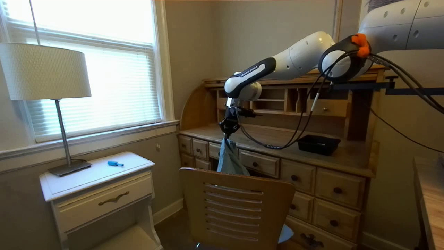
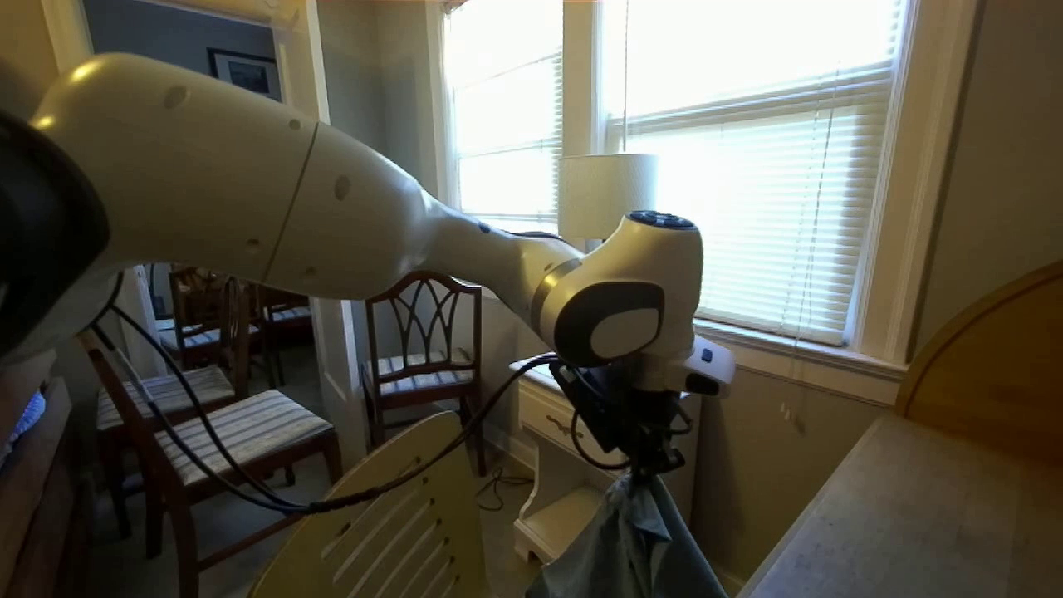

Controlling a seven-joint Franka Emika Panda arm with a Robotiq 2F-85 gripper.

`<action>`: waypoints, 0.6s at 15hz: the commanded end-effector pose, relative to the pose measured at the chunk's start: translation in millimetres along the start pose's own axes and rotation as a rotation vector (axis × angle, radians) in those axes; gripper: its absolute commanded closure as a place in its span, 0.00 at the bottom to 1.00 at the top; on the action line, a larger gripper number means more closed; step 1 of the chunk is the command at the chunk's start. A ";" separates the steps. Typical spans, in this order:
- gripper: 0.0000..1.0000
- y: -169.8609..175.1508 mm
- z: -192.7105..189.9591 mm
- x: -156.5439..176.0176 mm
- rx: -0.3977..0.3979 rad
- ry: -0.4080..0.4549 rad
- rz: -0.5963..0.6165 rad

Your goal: Move the cloth to the chest of drawers

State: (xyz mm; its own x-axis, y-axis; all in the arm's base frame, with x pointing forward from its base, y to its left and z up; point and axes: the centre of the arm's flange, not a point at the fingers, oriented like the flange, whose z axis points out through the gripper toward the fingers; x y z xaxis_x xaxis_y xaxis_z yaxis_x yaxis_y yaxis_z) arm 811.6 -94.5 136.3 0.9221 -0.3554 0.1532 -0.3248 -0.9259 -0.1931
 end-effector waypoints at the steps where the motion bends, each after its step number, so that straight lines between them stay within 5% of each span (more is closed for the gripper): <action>1: 0.99 47.9 -48.7 16.7 -0.085 0.180 0.027; 9: 0.99 100.7 -235.4 67.4 -0.302 0.605 0.010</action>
State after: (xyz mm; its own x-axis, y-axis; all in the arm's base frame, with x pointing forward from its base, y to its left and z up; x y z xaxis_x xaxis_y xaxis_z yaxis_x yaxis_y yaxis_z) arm 819.0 -237.4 287.6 0.7374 -0.3277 0.5906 -0.4115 -0.9114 0.0080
